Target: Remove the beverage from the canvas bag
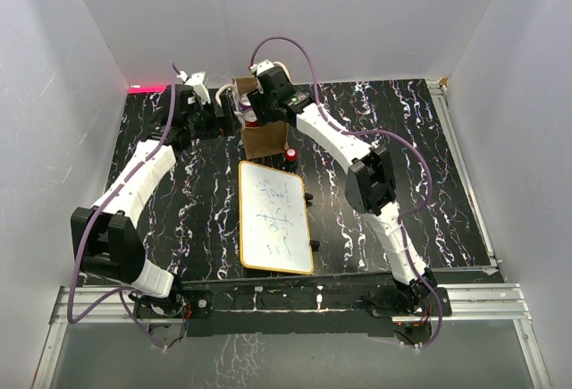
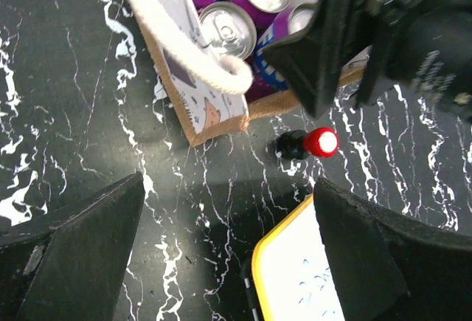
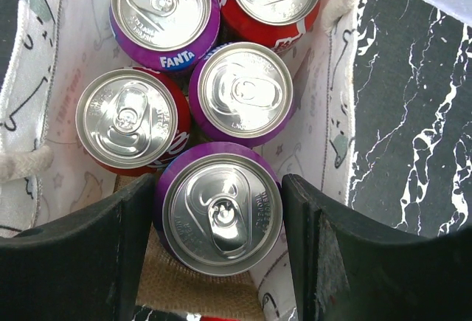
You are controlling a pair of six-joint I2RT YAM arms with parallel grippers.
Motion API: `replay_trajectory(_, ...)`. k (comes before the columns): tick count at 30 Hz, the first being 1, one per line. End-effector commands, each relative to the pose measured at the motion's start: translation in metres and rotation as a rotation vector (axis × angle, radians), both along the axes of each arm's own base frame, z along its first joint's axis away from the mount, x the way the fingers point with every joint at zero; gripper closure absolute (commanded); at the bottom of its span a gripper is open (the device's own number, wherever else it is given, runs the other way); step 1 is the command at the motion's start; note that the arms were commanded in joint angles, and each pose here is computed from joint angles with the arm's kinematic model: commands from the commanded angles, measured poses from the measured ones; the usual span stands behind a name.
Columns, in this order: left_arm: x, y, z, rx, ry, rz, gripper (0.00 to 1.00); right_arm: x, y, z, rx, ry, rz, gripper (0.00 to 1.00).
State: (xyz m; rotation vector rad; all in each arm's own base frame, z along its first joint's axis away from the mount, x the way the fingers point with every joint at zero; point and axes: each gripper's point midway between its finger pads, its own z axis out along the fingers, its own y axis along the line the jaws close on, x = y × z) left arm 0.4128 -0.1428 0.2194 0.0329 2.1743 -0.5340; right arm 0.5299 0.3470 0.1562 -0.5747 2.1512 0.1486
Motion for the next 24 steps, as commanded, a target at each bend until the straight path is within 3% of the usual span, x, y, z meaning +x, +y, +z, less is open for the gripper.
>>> replay_trajectory(1, -0.006, 0.010, -0.003, 0.036, -0.004, 0.028, 0.04, 0.002, 0.005, 0.185, 0.290, -0.337, -0.011, 0.92)
replay_trajectory(10, -0.006, 0.015, -0.005, 0.035, -0.021, 0.062, 0.04, -0.004, 0.000, 0.206, 0.311, -0.372, -0.015, 0.92)
replay_trajectory(24, -0.008, 0.018, -0.014, 0.048, -0.002, 0.076, 0.04, -0.029, -0.030, 0.278, 0.365, -0.470, -0.065, 0.92)
